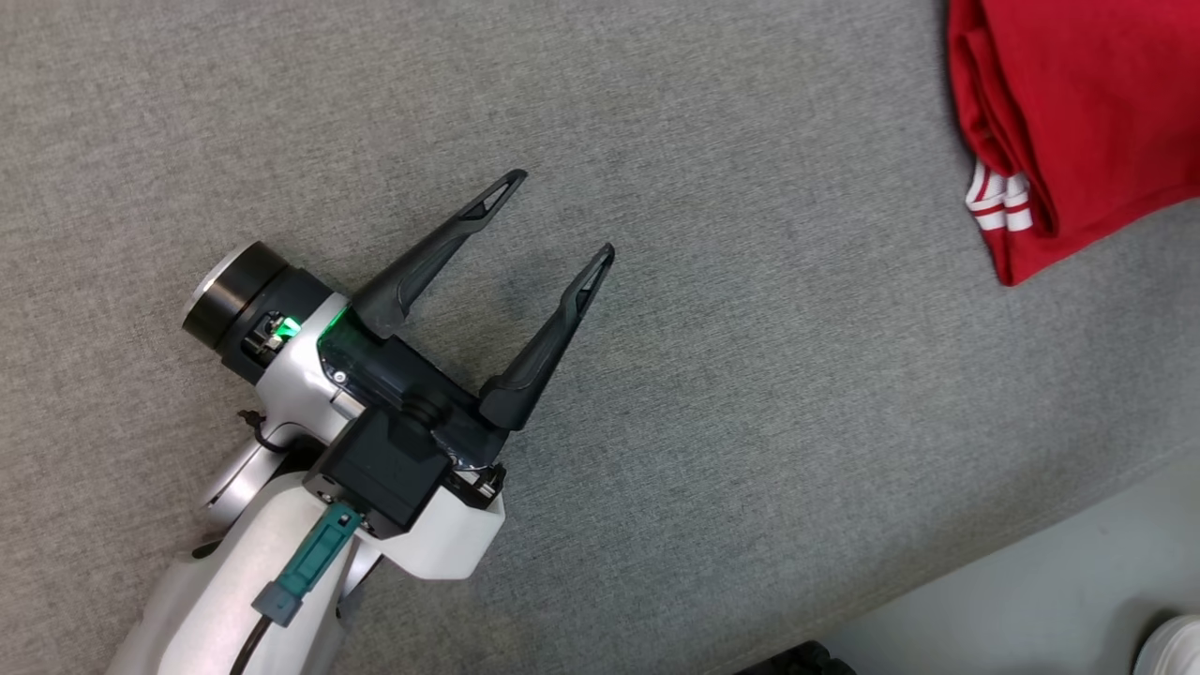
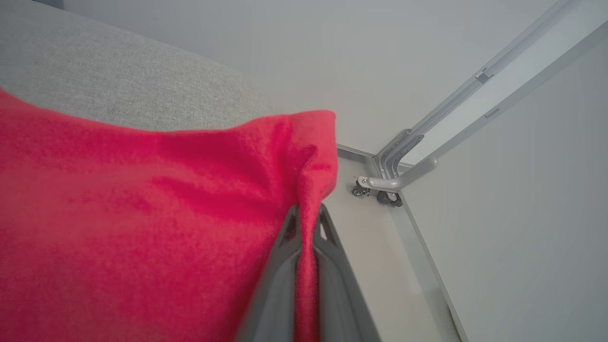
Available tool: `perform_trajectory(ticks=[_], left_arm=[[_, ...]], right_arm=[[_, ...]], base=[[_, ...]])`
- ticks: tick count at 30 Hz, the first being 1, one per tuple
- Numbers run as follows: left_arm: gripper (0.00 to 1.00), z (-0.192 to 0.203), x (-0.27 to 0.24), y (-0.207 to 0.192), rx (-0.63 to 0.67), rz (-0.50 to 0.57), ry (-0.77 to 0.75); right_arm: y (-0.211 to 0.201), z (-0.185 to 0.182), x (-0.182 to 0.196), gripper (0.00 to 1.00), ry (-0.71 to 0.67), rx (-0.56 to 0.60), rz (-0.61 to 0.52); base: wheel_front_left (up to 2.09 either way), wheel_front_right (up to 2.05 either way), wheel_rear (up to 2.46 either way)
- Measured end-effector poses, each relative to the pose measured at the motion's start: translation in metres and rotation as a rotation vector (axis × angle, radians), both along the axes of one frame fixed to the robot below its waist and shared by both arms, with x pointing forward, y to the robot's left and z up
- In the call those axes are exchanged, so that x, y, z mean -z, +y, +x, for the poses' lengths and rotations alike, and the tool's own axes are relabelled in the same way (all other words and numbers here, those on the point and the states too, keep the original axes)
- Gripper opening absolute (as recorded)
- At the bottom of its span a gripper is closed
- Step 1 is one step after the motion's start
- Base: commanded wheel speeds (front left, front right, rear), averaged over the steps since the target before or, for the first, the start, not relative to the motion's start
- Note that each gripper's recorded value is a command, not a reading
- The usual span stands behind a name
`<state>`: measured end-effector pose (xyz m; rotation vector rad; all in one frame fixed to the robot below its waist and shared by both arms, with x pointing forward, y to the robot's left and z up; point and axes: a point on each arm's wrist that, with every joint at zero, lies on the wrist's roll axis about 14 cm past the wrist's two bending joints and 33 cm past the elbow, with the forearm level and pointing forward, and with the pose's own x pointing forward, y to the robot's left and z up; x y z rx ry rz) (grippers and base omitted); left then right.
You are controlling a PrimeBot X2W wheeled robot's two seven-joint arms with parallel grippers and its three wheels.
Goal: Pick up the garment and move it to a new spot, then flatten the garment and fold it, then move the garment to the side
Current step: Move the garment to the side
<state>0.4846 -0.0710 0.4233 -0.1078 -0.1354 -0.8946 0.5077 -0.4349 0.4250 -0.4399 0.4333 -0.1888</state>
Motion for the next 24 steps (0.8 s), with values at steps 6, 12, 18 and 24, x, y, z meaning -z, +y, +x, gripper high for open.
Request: perform_trajectory(ticks=[6,12,18,24], left_arm=[[1.00,0.001,0.002,0.005,-0.008,-0.010,0.011],[1.00,0.002,0.001,0.009,-0.024,-0.006,0.016],[1.00,0.001,-0.007,0.014,-0.052,0.005,0.014],[1.00,-0.003,-0.030,0.023,-0.115,-0.004,0.008]], right_arm=[[-0.005,0.007,0.006,0.00,0.008,0.010,-0.009],[-0.008,0.016,-0.003,1.00,-0.029,0.017,-0.016],[-0.006,0.019,-0.022,1.00,-0.074,0.011,-0.024],[0.004,0.021,-0.060,1.00,-0.184,-0.010,-0.011]], base=[[0.00,0.00,0.00],[0.00,0.00,0.00],[0.00,0.00,0.00],[0.00,0.00,0.00]])
